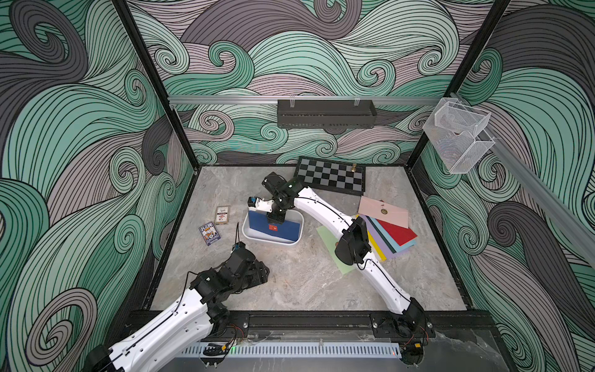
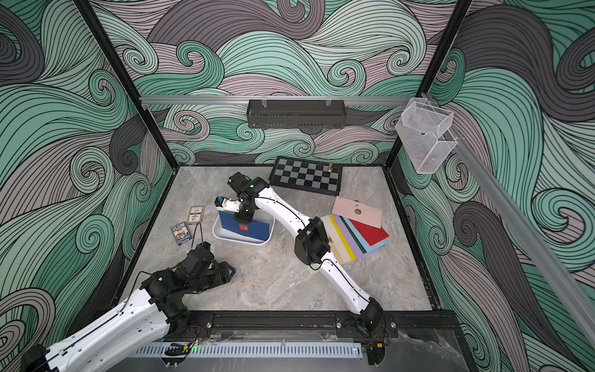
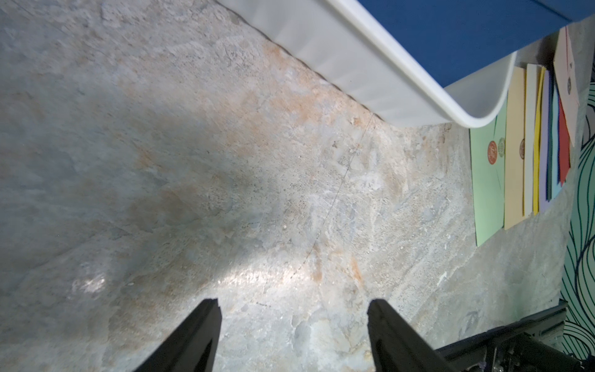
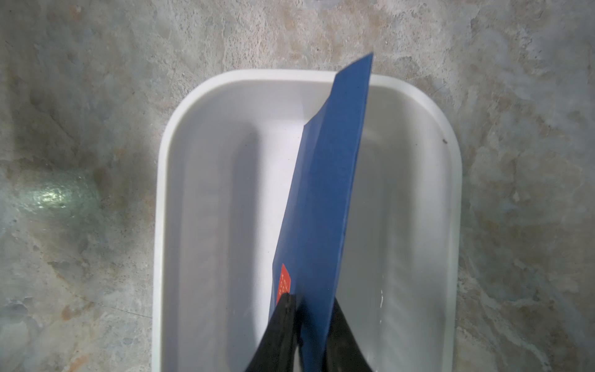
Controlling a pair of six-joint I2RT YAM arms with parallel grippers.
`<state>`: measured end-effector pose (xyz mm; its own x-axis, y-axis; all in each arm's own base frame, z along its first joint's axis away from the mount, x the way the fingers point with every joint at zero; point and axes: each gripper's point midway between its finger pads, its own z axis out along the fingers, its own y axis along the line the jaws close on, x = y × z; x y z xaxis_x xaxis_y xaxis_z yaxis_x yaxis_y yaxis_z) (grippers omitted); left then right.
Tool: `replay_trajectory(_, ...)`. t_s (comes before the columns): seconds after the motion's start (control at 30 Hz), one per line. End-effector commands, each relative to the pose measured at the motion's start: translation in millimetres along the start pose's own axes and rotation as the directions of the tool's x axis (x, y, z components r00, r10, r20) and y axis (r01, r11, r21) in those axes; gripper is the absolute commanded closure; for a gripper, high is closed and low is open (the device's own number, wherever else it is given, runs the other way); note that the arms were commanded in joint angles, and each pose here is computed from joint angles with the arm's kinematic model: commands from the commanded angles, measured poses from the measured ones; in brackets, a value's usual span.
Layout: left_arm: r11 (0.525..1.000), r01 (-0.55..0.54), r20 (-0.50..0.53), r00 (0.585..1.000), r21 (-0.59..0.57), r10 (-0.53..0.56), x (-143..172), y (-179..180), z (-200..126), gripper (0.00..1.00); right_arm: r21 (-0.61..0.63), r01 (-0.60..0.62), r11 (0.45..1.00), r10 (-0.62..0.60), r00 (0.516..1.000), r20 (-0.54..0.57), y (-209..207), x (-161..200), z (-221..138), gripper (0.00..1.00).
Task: Put the sealed envelopes into the storage box
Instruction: Place the envelope in the storage box.
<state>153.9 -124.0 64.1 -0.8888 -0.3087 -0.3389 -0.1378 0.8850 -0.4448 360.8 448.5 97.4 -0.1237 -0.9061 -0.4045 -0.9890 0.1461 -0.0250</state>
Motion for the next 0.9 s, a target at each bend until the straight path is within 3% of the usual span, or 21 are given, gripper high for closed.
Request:
replay_trajectory(0.0,0.999,-0.005,0.016,1.0,0.036,0.005,-6.9,-10.8,-6.5,0.24,0.045,0.086,0.995,-0.087,0.996,0.019,-1.2,-11.0,-4.9,0.83)
replay_trajectory(0.1,0.999,-0.006,0.011,1.0,0.032,0.005,-5.8,-9.9,-5.8,0.24,0.046,0.103,0.994,-0.104,0.995,0.012,-1.4,-9.9,-0.8,0.89)
replay_trajectory(0.27,0.999,-0.002,0.009,1.0,0.032,0.001,-4.3,-8.6,-3.9,0.24,0.043,0.084,0.995,-0.084,0.996,-0.006,-2.7,-4.6,5.3,0.85)
replay_trajectory(0.47,1.0,-0.001,0.006,1.0,0.028,0.001,-3.5,-7.3,-2.2,0.24,0.056,-0.044,0.997,0.042,0.999,0.03,-16.2,-6.3,-2.7,0.91)
replay_trajectory(0.6,1.0,-0.003,0.006,1.0,0.029,0.002,-3.6,-7.6,-2.1,0.24,-0.011,-0.159,0.987,0.16,0.983,0.089,-22.0,-8.1,-12.7,0.93)
replay_trajectory(0.87,0.999,-0.005,0.002,1.0,0.035,0.005,-3.6,-9.6,-1.7,0.24,-0.083,-0.181,0.98,0.189,0.977,0.099,-17.8,-5.0,-8.2,0.94)
